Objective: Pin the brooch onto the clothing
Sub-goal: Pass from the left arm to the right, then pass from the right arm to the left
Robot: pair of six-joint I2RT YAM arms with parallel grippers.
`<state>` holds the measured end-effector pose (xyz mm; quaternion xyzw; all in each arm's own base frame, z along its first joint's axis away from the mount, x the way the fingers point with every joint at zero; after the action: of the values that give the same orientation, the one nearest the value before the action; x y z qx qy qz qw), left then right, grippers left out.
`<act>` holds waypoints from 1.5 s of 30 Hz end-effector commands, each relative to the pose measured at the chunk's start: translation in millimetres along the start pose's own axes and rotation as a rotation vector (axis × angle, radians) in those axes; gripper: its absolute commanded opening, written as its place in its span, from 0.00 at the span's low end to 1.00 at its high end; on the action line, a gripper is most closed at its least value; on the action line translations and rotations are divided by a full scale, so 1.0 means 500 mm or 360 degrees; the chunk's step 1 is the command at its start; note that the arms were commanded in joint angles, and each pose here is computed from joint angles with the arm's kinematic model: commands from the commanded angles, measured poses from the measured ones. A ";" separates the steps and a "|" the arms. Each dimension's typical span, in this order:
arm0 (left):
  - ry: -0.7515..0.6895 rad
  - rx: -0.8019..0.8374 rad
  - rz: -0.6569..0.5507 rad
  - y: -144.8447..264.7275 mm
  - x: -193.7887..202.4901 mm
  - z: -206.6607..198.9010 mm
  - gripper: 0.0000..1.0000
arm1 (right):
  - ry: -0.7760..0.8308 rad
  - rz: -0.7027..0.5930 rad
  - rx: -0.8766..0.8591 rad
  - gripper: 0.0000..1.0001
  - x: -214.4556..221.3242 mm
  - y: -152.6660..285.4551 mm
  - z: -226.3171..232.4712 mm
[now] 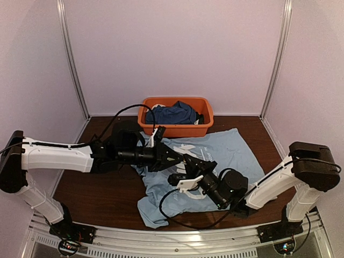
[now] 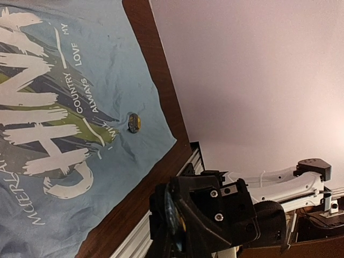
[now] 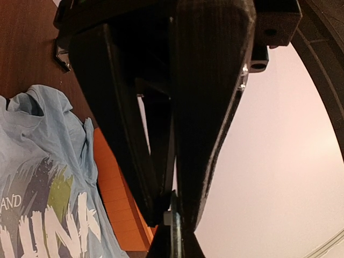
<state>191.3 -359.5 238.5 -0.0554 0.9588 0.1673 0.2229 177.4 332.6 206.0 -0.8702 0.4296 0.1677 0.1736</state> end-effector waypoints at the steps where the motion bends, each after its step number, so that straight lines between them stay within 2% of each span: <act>1: -0.0130 0.0095 -0.0094 0.018 -0.019 -0.040 0.17 | -0.0288 -0.0115 0.0270 0.00 -0.026 0.019 -0.075; 4: -0.0185 0.0077 -0.0145 0.036 -0.026 -0.050 0.26 | -0.0327 -0.0108 0.0241 0.00 -0.026 0.027 -0.073; 9: -0.0364 -0.0056 -0.0317 0.090 -0.053 -0.073 0.66 | -0.0524 -0.0015 0.0141 0.00 -0.025 0.039 -0.075; 14: -0.0635 -0.0326 -0.0483 0.149 -0.079 -0.071 0.97 | -0.0956 0.0134 -0.0320 0.00 -0.049 0.033 -0.093; 17: -0.0837 -0.0365 -0.0507 0.164 -0.082 -0.069 0.98 | -0.1240 0.0157 -0.0612 0.00 -0.075 0.038 -0.120; 20: -0.1051 -0.0329 -0.0481 0.160 -0.080 -0.070 0.98 | -0.1419 0.0139 -0.0903 0.00 -0.098 0.061 -0.135; 28: -0.1436 0.0084 -0.0217 0.107 -0.041 -0.103 0.98 | -0.1791 0.0190 -0.1523 0.00 -0.122 0.119 -0.174; 32: -0.1515 0.0296 -0.0146 0.095 -0.029 -0.133 0.93 | -0.1875 0.0253 -0.1666 0.00 -0.112 0.136 -0.176; 37: -0.1608 0.0472 -0.0070 0.088 -0.005 -0.165 0.87 | -0.2026 0.0370 -0.1689 0.00 -0.078 0.128 -0.170; 41: -0.1642 0.0481 0.0034 0.065 0.011 -0.175 0.84 | -0.2150 0.0508 -0.1746 0.00 -0.048 0.114 -0.152; 45: -0.1627 0.0418 0.0120 0.031 0.012 -0.167 0.77 | -0.2175 0.0632 -0.1803 0.00 -0.033 0.103 -0.129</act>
<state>148.4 -360.4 315.7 0.0684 0.7509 0.0513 0.6549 137.4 284.2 279.0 -0.5003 0.2181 0.8361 -0.0559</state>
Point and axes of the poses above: each gripper's point midway between its finger pads, its own y axis back along the fingers, its own z axis along the line the jaws close on, x = y × z, the point moved 6 cm from there along y, back along the fingers, and after that the axes turned 8 degrees about -y, right-handed, at the moved point
